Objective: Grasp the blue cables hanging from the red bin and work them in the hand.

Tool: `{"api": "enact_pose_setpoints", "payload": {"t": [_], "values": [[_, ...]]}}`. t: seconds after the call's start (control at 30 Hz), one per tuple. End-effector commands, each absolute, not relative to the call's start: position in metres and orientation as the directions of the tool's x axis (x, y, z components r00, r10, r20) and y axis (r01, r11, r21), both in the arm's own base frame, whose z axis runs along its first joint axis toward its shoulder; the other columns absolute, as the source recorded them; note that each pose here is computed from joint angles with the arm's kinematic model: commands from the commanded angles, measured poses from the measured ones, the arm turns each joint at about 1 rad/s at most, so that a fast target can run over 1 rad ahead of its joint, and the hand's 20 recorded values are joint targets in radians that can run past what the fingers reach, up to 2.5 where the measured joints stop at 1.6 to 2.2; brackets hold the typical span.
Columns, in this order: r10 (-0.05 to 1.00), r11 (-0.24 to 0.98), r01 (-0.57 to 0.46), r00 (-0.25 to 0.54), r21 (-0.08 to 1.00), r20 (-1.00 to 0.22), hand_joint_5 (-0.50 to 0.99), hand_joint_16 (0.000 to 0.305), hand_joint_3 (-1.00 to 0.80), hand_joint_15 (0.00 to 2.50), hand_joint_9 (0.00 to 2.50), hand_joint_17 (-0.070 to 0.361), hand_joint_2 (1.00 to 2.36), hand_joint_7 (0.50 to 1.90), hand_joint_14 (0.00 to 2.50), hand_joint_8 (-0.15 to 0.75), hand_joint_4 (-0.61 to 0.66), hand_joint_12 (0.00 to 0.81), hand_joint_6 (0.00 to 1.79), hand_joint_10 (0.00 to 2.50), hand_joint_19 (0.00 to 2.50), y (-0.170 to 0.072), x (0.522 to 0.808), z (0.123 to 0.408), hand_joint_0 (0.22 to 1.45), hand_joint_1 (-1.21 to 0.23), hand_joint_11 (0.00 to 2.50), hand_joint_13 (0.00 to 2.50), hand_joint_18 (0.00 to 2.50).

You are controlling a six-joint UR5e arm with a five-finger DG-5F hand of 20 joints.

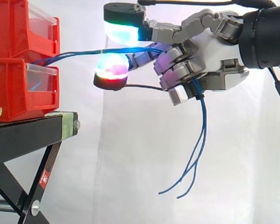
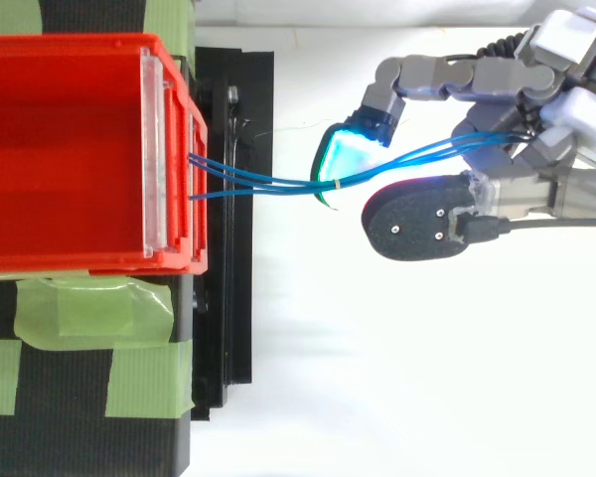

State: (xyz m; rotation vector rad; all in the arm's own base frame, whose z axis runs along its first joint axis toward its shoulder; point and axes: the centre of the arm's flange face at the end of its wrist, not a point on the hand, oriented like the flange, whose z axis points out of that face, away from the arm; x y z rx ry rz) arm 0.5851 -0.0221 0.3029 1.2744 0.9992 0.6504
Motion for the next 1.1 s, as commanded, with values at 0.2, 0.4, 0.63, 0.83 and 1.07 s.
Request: {"api": "enact_pose_setpoints", "payload": {"t": [0.2, 0.4, 0.63, 0.83, 1.07], "values": [[0.857, 0.216, 0.124, 0.452, 0.969, -0.249, 0.44, 0.237, -0.49, 1.97, 1.78, 0.178, 1.02, 1.35, 2.50, 0.535, 0.29, 0.712, 0.01, 2.50, 0.65, -0.022, 0.585, 0.303, 0.94, -0.62, 2.50, 2.02, 2.50], [0.855, 0.220, 0.121, 0.454, 0.968, -0.251, 0.44, 0.237, -0.49, 1.97, 1.78, 0.178, 1.02, 1.34, 2.50, 0.535, 0.28, 0.712, 0.01, 2.50, 0.65, -0.022, 0.586, 0.304, 0.92, -0.60, 2.50, 2.02, 2.50], [0.829, 0.256, 0.131, 0.480, 0.958, -0.287, 0.43, 0.237, -0.69, 1.97, 1.78, 0.178, 1.01, 1.35, 2.50, 0.535, 0.29, 0.712, 0.01, 2.50, 0.65, -0.029, 0.587, 0.305, 0.88, -0.59, 2.50, 2.02, 2.50], [0.803, 0.298, 0.122, 0.504, 0.947, -0.318, 0.44, 0.237, -0.69, 1.97, 1.78, 0.178, 1.01, 1.34, 2.50, 0.535, 0.29, 0.712, 0.01, 2.50, 0.65, -0.031, 0.592, 0.310, 0.88, -0.58, 2.50, 2.02, 2.50], [0.791, 0.330, 0.130, 0.502, 0.935, -0.349, 0.43, 0.237, -0.63, 1.97, 1.78, 0.178, 1.02, 1.35, 2.50, 0.535, 0.29, 0.712, 0.01, 2.50, 0.65, -0.032, 0.593, 0.311, 0.92, -0.59, 2.50, 2.02, 2.50]]}}
